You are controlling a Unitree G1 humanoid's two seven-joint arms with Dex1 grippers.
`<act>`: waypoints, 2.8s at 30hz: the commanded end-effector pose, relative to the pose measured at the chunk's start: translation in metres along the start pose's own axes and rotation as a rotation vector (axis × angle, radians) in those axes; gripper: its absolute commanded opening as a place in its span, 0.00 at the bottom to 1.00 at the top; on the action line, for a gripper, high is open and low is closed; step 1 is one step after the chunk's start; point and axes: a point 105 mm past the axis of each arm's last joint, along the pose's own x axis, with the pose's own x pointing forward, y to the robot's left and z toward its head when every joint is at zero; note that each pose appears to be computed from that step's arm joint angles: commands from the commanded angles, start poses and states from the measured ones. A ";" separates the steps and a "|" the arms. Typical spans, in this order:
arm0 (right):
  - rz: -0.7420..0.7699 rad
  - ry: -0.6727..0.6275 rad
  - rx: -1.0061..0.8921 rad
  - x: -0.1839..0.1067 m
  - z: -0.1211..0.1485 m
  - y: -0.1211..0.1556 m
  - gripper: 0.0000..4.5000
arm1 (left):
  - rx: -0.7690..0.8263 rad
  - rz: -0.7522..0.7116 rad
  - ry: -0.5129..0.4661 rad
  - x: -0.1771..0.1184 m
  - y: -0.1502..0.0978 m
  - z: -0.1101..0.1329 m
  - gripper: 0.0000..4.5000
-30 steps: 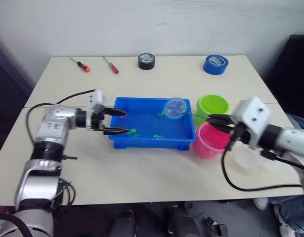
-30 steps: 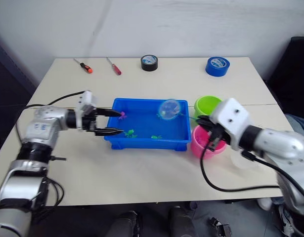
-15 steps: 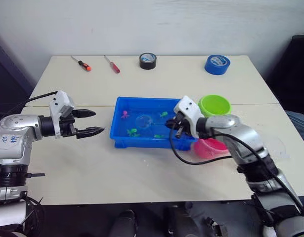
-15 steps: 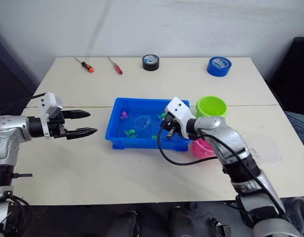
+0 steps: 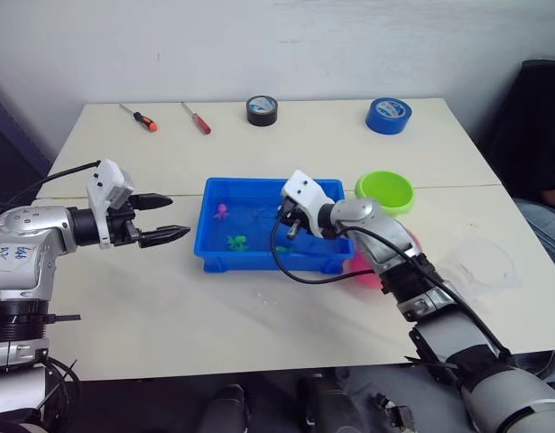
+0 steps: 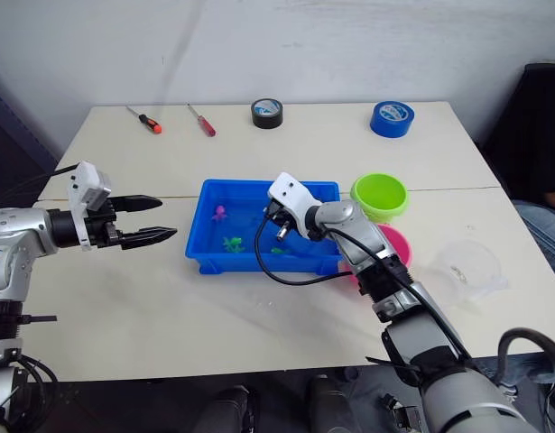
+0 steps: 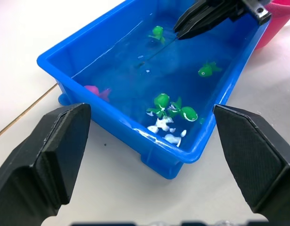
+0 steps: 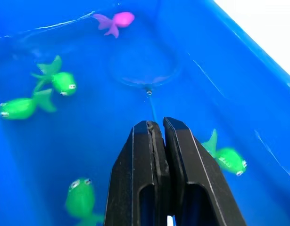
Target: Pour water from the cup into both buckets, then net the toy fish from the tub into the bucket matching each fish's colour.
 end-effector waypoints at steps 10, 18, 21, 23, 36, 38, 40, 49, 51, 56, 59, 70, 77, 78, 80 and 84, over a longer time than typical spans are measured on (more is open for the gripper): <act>0.059 -0.191 0.097 -0.038 0.039 0.011 0.00 | 0.068 -0.052 -0.073 0.010 0.001 0.027 0.99; -0.028 -0.196 0.087 -0.095 0.025 0.006 0.00 | 0.055 -0.285 -0.160 0.034 -0.021 0.052 0.99; -0.079 -0.233 0.097 -0.130 0.022 0.009 0.00 | 0.081 -0.412 -0.177 0.050 -0.038 0.059 0.99; -0.117 -0.242 0.101 -0.151 0.019 0.011 0.00 | 0.098 -0.484 -0.179 0.060 -0.049 0.061 0.99; -0.430 -0.147 0.091 -0.272 -0.006 0.029 0.00 | 0.188 -0.746 -0.247 0.121 -0.086 0.076 0.99; -0.470 -0.121 0.090 -0.283 -0.011 0.032 0.00 | 0.192 -0.767 -0.255 0.125 -0.089 0.077 0.99; -0.512 -0.075 0.088 -0.297 -0.020 0.036 0.00 | 0.196 -0.793 -0.263 0.131 -0.093 0.079 0.99; -0.572 0.187 -0.197 -0.322 -0.046 0.052 0.00 | 0.229 -0.850 -0.266 0.149 -0.102 0.079 0.99; -0.547 0.283 -0.372 -0.321 -0.049 0.057 0.00 | 0.229 -0.852 -0.269 0.151 -0.103 0.079 0.99; -0.476 0.516 -0.900 -0.317 -0.051 0.052 0.00 | 0.238 -0.869 -0.276 0.156 -0.107 0.081 0.99; -0.461 0.525 -0.986 -0.314 -0.051 0.050 0.00 | 0.239 -0.871 -0.278 0.157 -0.107 0.082 0.99; -0.341 0.646 -1.293 -0.314 -0.060 0.042 0.00 | 0.253 -0.852 -0.261 0.156 -0.104 0.074 0.99; -0.294 0.649 -1.330 -0.316 -0.059 0.046 0.00 | 0.217 -0.846 -0.222 0.157 -0.099 0.065 0.99; -0.282 0.648 -1.326 -0.315 -0.059 0.048 0.00 | 0.217 -0.847 -0.224 0.157 -0.100 0.066 0.99; -0.310 0.641 -1.350 -0.315 -0.053 0.046 0.00 | 0.218 -0.852 -0.235 0.159 -0.101 0.070 0.99; -0.356 0.630 -1.326 -0.318 -0.044 0.041 0.00 | 0.227 -0.855 -0.244 0.161 -0.103 0.073 0.99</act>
